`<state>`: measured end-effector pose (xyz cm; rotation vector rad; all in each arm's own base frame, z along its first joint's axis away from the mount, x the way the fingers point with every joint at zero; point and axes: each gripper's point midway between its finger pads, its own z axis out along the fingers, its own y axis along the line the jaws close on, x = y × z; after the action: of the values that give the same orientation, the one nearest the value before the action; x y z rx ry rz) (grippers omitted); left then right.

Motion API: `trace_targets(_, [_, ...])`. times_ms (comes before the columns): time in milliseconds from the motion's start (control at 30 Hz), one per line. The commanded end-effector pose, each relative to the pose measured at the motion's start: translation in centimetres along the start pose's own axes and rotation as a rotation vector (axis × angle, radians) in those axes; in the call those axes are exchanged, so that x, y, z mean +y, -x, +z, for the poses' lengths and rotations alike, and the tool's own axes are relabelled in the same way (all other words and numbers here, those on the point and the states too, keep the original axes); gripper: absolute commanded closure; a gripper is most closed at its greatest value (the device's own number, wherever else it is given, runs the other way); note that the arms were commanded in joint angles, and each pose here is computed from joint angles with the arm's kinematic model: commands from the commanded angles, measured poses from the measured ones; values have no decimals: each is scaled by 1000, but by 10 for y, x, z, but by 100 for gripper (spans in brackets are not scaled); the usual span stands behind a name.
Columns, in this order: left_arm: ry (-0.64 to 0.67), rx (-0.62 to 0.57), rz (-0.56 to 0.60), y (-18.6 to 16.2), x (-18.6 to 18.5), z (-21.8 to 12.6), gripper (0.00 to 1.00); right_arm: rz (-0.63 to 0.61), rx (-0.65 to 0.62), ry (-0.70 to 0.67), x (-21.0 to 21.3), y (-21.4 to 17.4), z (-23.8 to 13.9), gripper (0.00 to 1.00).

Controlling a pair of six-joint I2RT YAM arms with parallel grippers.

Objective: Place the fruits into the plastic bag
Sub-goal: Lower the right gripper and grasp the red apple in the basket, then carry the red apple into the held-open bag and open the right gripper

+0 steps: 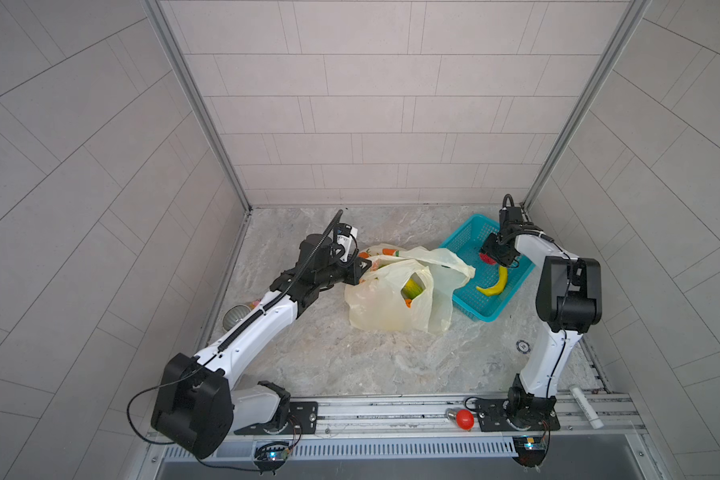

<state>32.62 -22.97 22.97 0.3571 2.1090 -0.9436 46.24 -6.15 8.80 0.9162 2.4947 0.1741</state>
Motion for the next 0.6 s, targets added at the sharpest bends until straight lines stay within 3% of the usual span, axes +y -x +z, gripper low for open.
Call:
trace_targets(0, [-2, -24, 13, 7, 0, 0, 100, 12, -100, 179, 44, 6, -71, 51])
trace_targets(100, [-7, -22, 12, 6, -1, 0, 100, -99, -203, 328, 86, -2, -143, 50])
trace_targets(300, [-12, -24, 14, 7, -2, 0, 100, -457, -427, 666, 161, -49, -273, 49])
trace_targets(400, [-17, -28, 17, 8, -4, -2, 100, -604, -373, 787, 187, -87, -297, 49])
trace_targets(567, [-11, -34, 20, 9, -5, -6, 100, -832, -237, 905, 225, -161, -300, 49])
